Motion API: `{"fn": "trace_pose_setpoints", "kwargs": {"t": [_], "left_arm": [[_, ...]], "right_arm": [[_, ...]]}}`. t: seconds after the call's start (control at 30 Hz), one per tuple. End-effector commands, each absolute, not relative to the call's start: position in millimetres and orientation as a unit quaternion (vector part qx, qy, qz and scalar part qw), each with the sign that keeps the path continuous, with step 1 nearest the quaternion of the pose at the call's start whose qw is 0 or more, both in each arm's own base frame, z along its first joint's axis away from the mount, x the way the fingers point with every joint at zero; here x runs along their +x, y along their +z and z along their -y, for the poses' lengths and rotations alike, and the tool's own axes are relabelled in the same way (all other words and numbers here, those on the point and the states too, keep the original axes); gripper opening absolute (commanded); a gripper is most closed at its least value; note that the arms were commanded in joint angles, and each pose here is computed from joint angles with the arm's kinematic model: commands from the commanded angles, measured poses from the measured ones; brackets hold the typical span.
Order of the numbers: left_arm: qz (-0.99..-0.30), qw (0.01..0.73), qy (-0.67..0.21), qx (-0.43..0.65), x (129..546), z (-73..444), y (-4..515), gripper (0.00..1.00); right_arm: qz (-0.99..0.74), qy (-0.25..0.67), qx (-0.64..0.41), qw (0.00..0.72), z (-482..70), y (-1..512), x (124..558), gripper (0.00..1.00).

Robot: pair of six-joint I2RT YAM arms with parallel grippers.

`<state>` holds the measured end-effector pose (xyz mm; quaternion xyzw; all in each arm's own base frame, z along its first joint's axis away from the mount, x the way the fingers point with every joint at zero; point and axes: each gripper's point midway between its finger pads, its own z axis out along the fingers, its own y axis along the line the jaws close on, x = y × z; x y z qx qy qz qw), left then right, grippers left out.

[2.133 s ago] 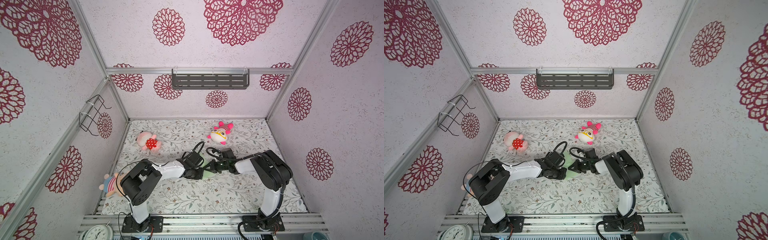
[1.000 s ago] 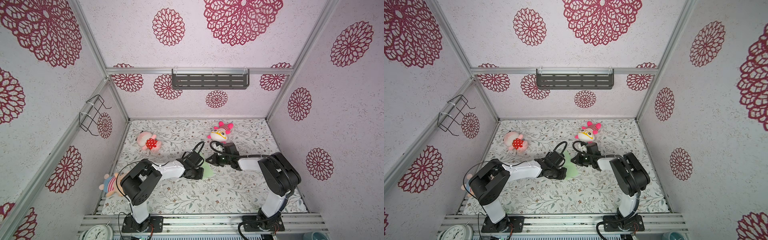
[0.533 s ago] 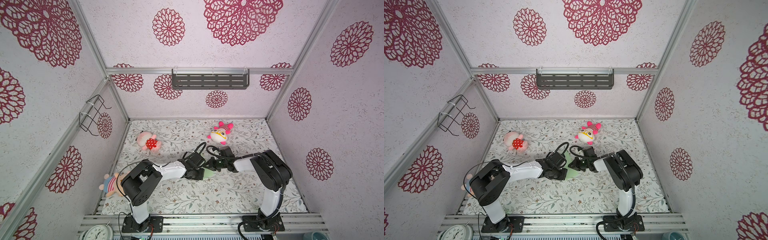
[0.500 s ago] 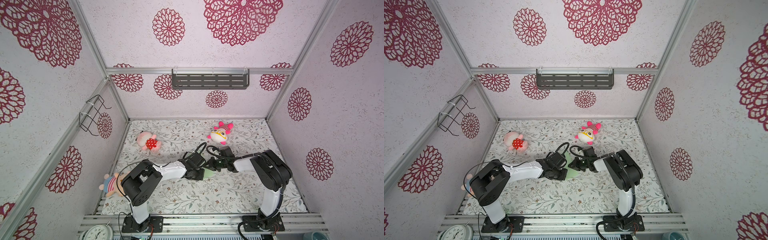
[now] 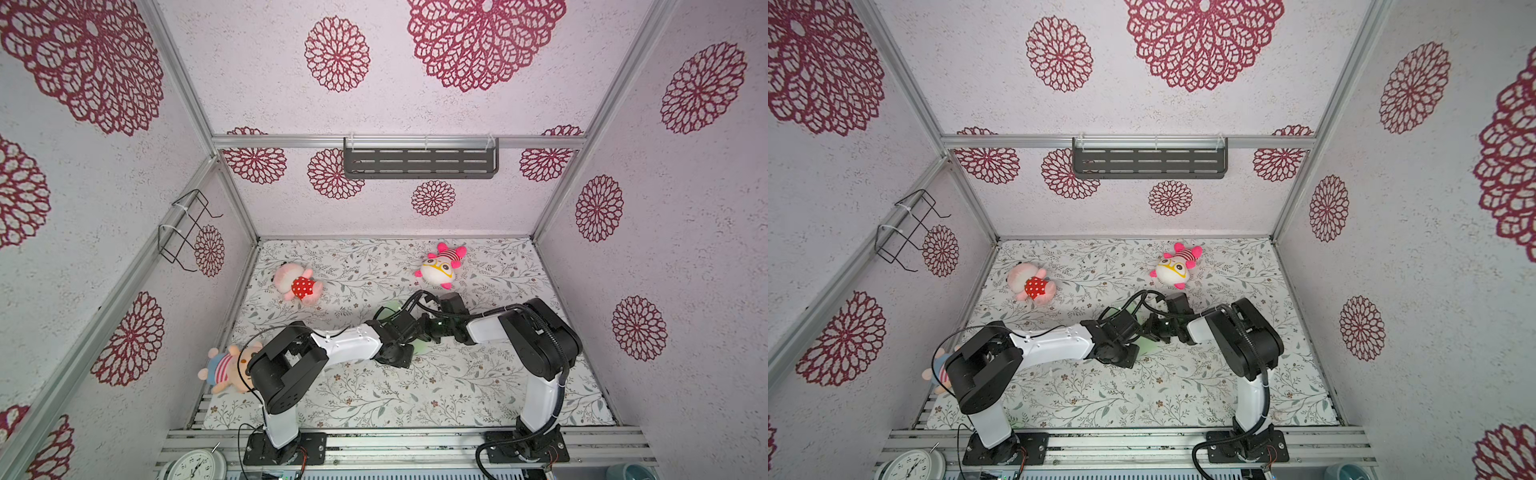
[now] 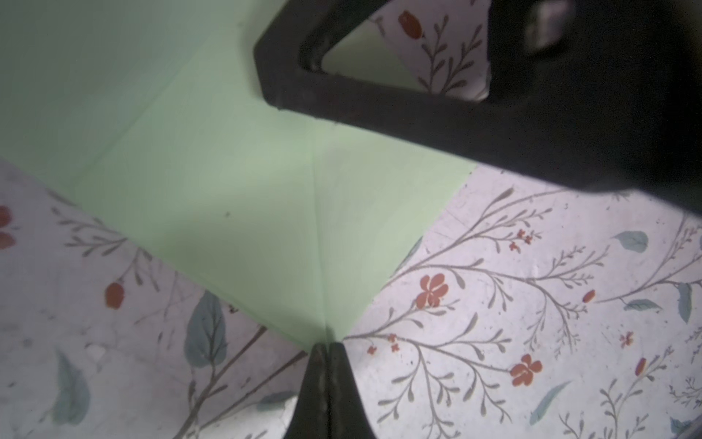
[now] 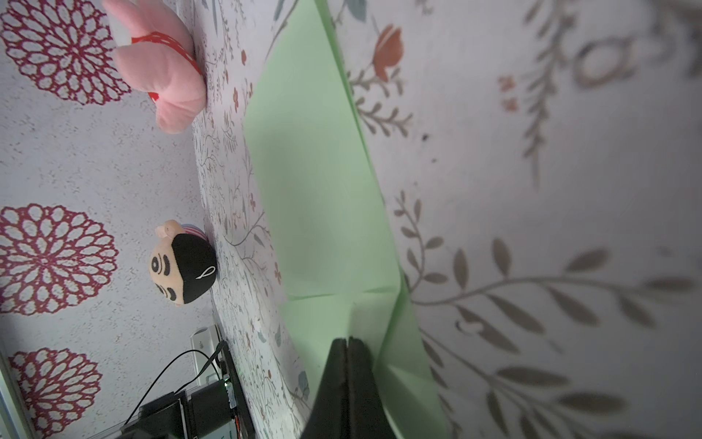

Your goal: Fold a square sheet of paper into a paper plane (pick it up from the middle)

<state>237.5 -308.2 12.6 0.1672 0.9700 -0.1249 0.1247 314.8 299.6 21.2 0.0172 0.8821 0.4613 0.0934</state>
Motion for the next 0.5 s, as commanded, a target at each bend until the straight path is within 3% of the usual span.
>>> {"fn": "trace_pose_setpoints", "kwargs": {"t": [0.0,0.33,0.47], "left_arm": [[-0.970,0.117,-0.104,0.184,233,306,7,0.00],[-0.959,0.176,-0.182,0.124,259,299,63,0.00],[-0.952,0.194,-0.226,0.069,275,288,76,0.11]], "right_arm": [[-0.908,0.410,0.053,0.068,-283,-14,308,0.05],[-0.877,0.466,0.014,0.121,-299,43,325,0.10],[-0.864,0.480,-0.001,0.150,-300,70,329,0.18]]}}
